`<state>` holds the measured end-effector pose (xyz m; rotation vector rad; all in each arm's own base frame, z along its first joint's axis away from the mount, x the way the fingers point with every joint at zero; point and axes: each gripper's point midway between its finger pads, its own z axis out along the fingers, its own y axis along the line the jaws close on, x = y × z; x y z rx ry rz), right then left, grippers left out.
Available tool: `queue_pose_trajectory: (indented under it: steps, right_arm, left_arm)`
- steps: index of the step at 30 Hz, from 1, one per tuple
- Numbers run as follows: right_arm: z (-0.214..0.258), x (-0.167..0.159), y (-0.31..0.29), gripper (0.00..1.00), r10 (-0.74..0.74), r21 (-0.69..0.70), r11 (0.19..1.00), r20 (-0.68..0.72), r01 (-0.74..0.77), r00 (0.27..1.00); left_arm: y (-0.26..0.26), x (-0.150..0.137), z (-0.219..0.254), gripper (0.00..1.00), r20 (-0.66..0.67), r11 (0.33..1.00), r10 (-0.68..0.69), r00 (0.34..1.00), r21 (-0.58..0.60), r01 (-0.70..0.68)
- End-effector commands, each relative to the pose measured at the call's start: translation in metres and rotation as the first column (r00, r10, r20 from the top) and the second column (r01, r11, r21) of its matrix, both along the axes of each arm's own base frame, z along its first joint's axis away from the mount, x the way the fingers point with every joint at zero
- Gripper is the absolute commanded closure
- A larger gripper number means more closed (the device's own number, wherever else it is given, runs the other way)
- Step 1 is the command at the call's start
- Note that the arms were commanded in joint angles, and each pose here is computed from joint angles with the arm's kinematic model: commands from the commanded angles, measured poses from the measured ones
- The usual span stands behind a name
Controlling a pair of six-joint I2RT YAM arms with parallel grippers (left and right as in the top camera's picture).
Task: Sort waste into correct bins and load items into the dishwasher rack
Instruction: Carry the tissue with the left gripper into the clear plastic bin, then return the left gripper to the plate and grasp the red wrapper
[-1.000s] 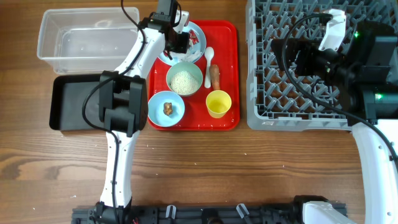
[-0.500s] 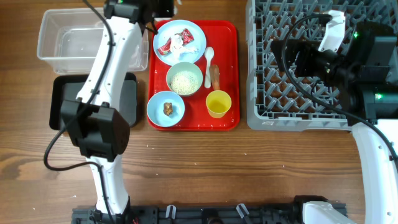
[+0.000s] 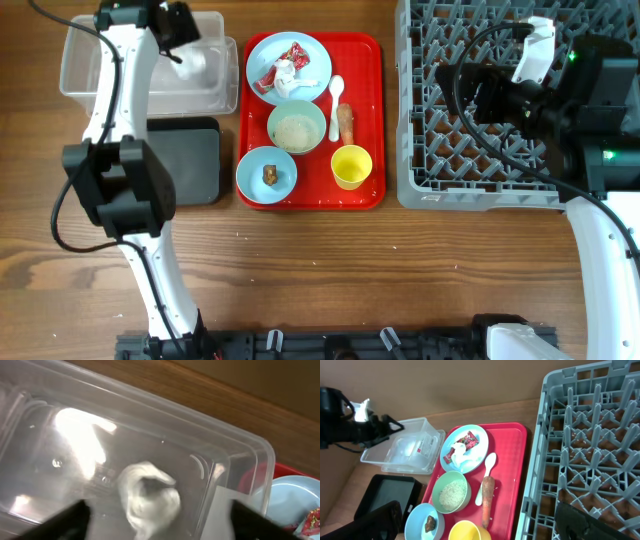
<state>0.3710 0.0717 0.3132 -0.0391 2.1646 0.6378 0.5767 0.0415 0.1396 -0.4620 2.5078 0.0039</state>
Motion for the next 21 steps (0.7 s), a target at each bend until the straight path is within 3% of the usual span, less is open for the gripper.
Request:
queue_pose_trajectory:
  steps: [1, 2, 5, 9, 13, 21]
  right_arm:
    - [-0.001, 0.002, 0.001, 0.0, 0.007, -0.013, 1.0, 0.0, -0.007, 1.0]
    - [-0.002, 0.002, 0.001, 0.0, 0.007, -0.013, 1.0, -0.001, -0.007, 1.0]
    - [-0.002, 0.001, 0.001, 0.0, 0.007, -0.014, 1.0, -0.001, -0.007, 1.0]
    - [-0.003, 0.001, 0.001, 0.0, 0.007, -0.014, 1.0, -0.006, -0.007, 1.0]
    - [-0.006, -0.002, 0.001, 0.0, 0.007, -0.014, 1.0, -0.024, -0.007, 1.0]
    - [-0.006, -0.002, 0.001, 0.0, 0.007, -0.015, 1.0, -0.024, -0.008, 1.0]
  left_arm:
    - [-0.018, 0.002, 0.011, 0.0, 0.022, 0.997, -0.078, 0.997, -0.009, 0.078]
    - [-0.022, 0.001, 0.014, 0.0, 0.024, 0.995, -0.097, 0.995, -0.006, 0.097]
    - [-0.08, 0.001, 0.031, 0.0, 0.06, 0.921, -0.388, 0.919, 0.036, 0.387]
    - [-0.151, -0.005, 0.024, 0.0, 0.008, 0.75, -0.649, 0.76, 0.17, 0.639]
    - [-0.184, 0.004, -0.012, 0.0, -0.017, 0.706, -0.692, 0.722, 0.194, 0.681]
    - [-0.199, 0.004, -0.085, 0.0, -0.089, 0.686, -0.714, 0.695, 0.115, 0.719]
